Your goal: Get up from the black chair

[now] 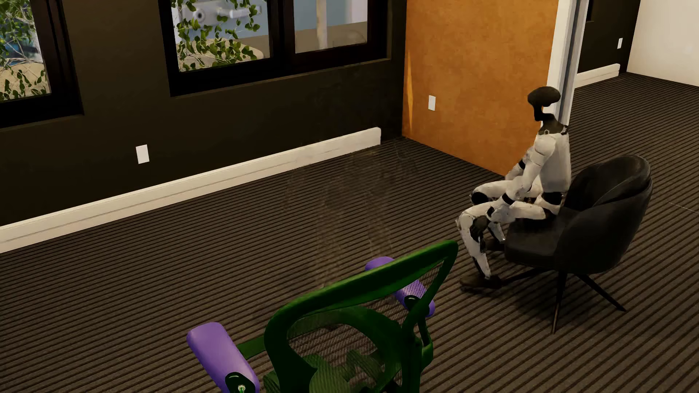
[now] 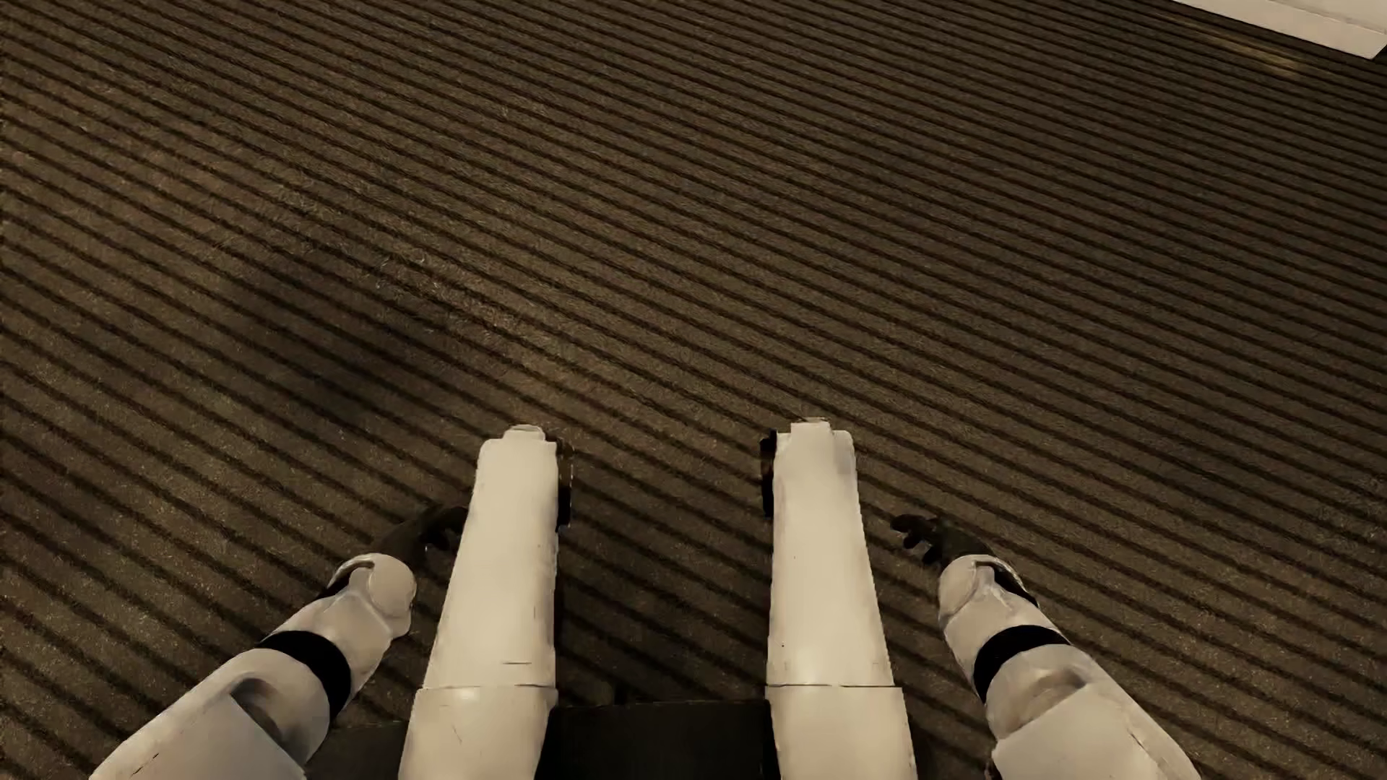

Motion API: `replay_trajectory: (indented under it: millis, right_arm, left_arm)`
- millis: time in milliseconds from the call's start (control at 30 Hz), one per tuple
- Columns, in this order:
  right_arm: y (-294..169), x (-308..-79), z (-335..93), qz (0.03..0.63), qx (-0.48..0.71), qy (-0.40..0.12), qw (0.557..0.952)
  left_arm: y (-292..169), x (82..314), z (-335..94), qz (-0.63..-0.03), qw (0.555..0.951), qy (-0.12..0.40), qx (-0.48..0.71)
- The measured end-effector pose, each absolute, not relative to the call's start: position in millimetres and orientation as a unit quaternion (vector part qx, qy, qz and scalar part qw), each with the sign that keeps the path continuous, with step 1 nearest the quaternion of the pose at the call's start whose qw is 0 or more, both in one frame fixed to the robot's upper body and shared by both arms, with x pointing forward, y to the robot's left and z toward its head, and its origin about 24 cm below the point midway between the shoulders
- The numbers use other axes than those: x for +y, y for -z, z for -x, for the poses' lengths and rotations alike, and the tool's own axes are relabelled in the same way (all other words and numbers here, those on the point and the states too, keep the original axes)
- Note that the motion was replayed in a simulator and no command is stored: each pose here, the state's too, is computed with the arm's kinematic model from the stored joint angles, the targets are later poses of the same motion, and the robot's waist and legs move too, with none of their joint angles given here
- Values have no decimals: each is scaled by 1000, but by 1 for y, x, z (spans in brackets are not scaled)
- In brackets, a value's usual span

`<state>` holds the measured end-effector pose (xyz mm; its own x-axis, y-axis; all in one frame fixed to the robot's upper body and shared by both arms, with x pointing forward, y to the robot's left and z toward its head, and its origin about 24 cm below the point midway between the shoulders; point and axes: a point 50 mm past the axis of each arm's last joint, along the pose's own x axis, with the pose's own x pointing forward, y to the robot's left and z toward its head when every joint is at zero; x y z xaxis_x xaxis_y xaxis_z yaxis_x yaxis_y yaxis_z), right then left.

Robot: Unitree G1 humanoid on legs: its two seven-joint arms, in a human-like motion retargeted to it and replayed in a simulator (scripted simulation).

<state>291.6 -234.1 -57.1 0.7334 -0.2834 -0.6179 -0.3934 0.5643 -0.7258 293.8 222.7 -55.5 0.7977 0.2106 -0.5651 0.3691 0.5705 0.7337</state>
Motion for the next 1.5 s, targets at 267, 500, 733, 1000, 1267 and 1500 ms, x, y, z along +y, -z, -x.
replay_trajectory:
  millis: [267,500,733,1000,1267,1500]
  right_arm:
    - [58,-241,-288,468,377,-28,798]
    - [51,-236,-298,469,359,-25,807]
    - [23,-236,-324,471,311,1,826]
    - [16,-236,-329,509,279,-2,814]
    - [100,-261,-224,471,430,-45,768]
    - [137,-291,-119,416,555,-35,720]
  left_arm:
    - [57,234,-290,-460,821,34,336]
    - [49,231,-300,-461,826,32,324]
    - [18,227,-328,-472,840,14,268]
    - [9,228,-335,-468,850,0,243]
    - [74,263,-256,-446,817,8,366]
    - [109,300,-176,-436,762,22,479]
